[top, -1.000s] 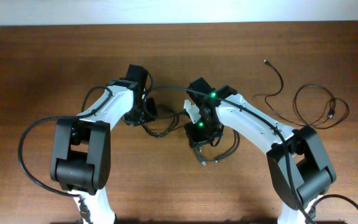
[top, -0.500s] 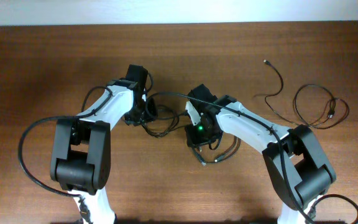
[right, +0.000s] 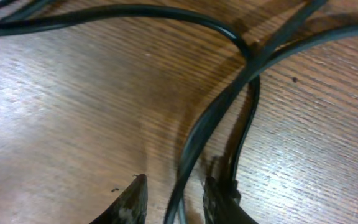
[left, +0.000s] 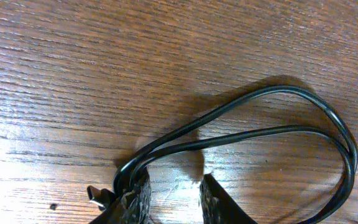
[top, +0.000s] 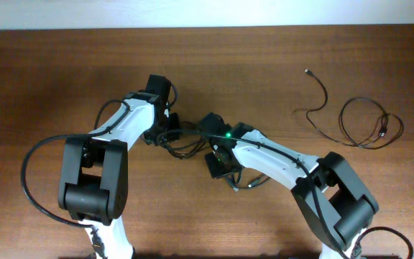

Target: Untangle cables

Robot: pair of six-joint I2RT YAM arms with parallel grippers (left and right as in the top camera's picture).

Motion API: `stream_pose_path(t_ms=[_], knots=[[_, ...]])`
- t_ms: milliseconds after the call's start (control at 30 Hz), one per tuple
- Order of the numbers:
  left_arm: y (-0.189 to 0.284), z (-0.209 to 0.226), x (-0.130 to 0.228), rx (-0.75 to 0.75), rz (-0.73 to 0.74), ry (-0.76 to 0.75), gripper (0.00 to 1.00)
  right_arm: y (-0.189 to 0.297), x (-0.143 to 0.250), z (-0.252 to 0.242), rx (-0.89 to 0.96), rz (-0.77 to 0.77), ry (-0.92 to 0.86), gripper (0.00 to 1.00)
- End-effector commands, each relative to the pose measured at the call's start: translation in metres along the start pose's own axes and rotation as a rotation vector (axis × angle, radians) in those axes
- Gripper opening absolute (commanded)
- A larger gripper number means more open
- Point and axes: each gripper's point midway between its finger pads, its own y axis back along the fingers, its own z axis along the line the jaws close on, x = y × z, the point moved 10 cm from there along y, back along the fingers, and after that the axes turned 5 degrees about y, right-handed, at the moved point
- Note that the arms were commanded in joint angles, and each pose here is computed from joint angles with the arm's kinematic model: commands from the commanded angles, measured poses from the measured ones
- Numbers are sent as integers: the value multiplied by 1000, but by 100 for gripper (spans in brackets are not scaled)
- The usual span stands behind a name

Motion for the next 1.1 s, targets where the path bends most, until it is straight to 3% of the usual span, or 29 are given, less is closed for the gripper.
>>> stream_pose_path(t_ms=[0,33,67,200,267,467,700,800,967,1067], knots=[[-37,23,11,-137,78,31,29,-15,5,-3,46,37,-28,19],[-37,23,11,-137,78,31,29,-15,5,-3,43,39,-28,8],[-37,23,11,-137,78,31,29,-15,5,-2,30,42,-29,4],[-37,23,11,-137,77,31,29,13,0,2,-84,69,-5,4],[-37,23,11,-136,77,31,29,59,-14,2,-182,-17,65,4],[-37,23,11,-137,77,31,29,176,-14,-45,-177,-274,-45,4],[-37,23,11,-137,78,31,29,162,6,-108,46,-151,-225,4],[-37,22,12,-138,80,29,29,162,9,-118,55,-135,-257,4],[-37,22,12,-138,80,29,29,168,0,-146,137,-229,-323,4],[-37,22,11,-136,77,29,29,180,-19,-181,212,-417,-384,4]])
